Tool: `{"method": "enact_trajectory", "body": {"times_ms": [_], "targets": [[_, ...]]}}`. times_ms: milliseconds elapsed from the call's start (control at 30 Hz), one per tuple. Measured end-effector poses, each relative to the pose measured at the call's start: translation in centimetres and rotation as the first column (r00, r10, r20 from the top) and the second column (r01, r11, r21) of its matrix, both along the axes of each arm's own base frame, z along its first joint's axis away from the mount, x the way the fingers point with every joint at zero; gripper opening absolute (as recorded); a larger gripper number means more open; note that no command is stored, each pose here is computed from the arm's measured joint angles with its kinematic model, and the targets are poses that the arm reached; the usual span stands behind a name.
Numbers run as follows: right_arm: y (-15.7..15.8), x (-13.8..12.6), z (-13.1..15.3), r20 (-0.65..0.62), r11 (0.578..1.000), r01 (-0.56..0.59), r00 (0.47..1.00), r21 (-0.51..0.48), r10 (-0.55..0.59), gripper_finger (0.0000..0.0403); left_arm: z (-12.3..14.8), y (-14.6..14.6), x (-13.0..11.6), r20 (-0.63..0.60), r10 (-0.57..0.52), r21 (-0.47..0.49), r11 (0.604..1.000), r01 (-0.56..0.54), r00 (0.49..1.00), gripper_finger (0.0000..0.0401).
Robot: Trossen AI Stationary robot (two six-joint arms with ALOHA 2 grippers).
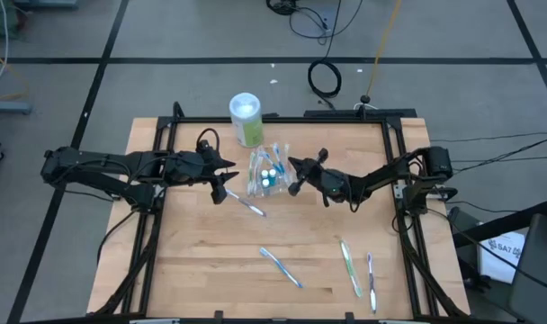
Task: Pick & Place toothbrushing station
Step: Put the orange toothbrush into the right side of the transparent organizer
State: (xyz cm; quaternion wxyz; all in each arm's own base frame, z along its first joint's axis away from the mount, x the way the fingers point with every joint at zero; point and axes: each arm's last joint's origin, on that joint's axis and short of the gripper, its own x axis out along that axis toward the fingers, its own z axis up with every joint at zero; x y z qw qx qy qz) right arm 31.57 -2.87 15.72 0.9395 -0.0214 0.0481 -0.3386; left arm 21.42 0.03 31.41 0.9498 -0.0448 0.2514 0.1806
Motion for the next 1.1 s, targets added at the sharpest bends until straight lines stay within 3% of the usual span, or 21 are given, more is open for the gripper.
{"method": "enact_trajectory", "body": {"times_ms": [233,400,667,1100], "targets": [[1.2,0.0,-0.8,-0.096,0.999,-0.036,0.995,0.001,0.036,0.0000,0.0,0.0,0.0,0.000,0.000,0.000,1.000,0.000,1.000,0.0141],[1.7,0.0,-0.8,-0.140,0.996,-0.067,0.988,-0.053,0.059,0.0000,0.0,0.0,0.0,0.000,0.000,0.000,1.000,0.000,1.000,0.0141],[1.8,0.0,-0.8,-0.157,0.994,-0.077,0.985,-0.074,0.064,0.0003,0.0,0.0,0.0,0.001,0.001,0.000,1.000,-0.001,1.000,0.0140],[1.8,-0.4,0.8,-0.105,0.997,-0.069,0.992,-0.041,0.064,0.0108,-0.3,0.0,-0.2,-0.034,0.000,0.001,1.000,0.000,0.999,0.0141]]}}
